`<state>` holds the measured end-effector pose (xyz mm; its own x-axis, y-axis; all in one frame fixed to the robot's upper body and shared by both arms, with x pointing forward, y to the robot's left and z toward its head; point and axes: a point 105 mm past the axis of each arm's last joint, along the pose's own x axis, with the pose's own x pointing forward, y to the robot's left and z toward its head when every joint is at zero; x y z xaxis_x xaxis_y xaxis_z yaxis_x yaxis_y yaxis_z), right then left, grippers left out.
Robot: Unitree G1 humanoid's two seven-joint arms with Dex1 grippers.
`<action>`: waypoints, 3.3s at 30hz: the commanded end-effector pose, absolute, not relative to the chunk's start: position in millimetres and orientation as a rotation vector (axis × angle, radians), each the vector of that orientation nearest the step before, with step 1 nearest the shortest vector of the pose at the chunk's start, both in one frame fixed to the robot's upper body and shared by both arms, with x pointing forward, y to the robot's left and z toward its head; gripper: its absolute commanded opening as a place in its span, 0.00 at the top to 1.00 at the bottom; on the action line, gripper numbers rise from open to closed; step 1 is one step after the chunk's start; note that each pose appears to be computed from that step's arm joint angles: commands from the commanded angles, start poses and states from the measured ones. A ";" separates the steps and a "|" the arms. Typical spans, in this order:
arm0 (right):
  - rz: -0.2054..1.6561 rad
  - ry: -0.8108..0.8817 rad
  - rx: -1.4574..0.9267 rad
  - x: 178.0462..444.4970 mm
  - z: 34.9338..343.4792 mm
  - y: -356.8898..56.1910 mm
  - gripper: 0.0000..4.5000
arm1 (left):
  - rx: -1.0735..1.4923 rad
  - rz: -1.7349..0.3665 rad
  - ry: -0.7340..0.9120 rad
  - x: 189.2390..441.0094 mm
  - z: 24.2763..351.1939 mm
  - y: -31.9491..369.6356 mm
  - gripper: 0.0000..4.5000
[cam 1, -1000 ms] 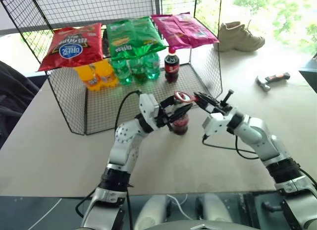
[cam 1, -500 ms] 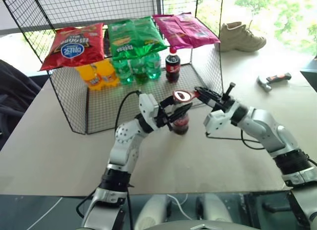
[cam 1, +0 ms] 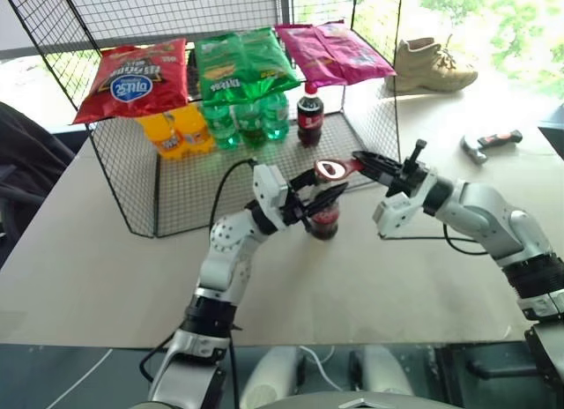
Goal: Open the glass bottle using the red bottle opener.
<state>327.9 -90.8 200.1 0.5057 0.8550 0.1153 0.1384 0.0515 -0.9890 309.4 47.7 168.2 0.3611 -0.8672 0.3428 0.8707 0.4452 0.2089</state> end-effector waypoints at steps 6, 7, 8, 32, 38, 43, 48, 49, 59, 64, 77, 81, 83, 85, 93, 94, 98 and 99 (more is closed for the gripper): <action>0.514 -1.023 -1.496 332.4 250.6 -108.4 1.00 | -0.008 -1.152 -0.289 309.1 133.8 42.3 0.66; 0.509 -1.030 -1.501 332.1 252.6 -108.4 1.00 | -0.009 -1.153 -0.288 309.0 133.6 42.2 0.66; 0.505 -1.038 -1.506 331.5 254.3 -108.3 1.00 | -0.009 -1.153 -0.287 308.9 133.3 42.2 0.66; 0.320 -1.156 -1.561 326.5 285.1 -121.4 1.00 | -0.017 -1.168 -0.268 306.9 128.6 39.6 0.66; 0.312 -1.168 -1.541 325.3 287.2 -121.2 1.00 | -0.017 -1.167 -0.265 307.3 128.2 40.8 0.66; 0.308 -1.171 -1.516 324.6 286.8 -121.1 1.00 | -0.013 -1.159 -0.267 307.5 128.6 43.2 0.66; 0.297 -1.135 -1.426 327.1 283.0 -125.2 1.00 | -0.027 -1.157 -0.299 306.2 137.0 44.6 0.66; 0.294 -1.120 -1.398 328.4 281.5 -126.8 1.00 | -0.030 -1.155 -0.305 306.7 139.1 45.1 0.66; 0.289 -0.960 -1.185 337.6 256.1 -137.1 1.00 | -0.031 -1.135 -0.325 308.4 147.4 49.7 0.66; 0.303 -0.920 -1.162 338.8 246.8 -137.0 1.00 | -0.033 -1.130 -0.323 308.2 148.2 51.7 0.45; 0.295 -0.880 -1.145 341.0 241.2 -142.4 1.00 | -0.022 -1.142 -0.321 305.3 148.0 52.4 0.01; 0.301 -0.856 -1.117 340.3 235.1 -144.2 1.00 | 0.000 -1.152 -0.315 302.3 145.8 54.8 0.01; 0.320 -0.823 -1.051 337.1 225.7 -144.1 1.00 | 0.041 -1.158 -0.310 299.0 142.8 58.7 0.01; 0.342 -0.795 -1.020 333.5 216.3 -143.0 1.00 | 0.050 -1.152 -0.307 297.2 141.8 62.5 0.01; 0.383 -0.596 -0.774 321.3 169.8 -142.4 1.00 | 0.113 -1.143 -0.247 288.5 125.8 76.4 0.01; 0.386 -0.568 -0.735 319.2 164.2 -141.7 1.00 | 0.127 -1.149 -0.234 286.3 122.2 77.5 0.01; 0.435 -0.400 -0.539 308.2 134.4 -141.1 1.00 | 0.135 -1.125 -0.199 278.1 114.7 88.1 0.01; 0.455 -0.352 -0.490 304.6 126.7 -140.7 1.00 | 0.127 -1.111 -0.191 277.1 113.8 91.6 0.01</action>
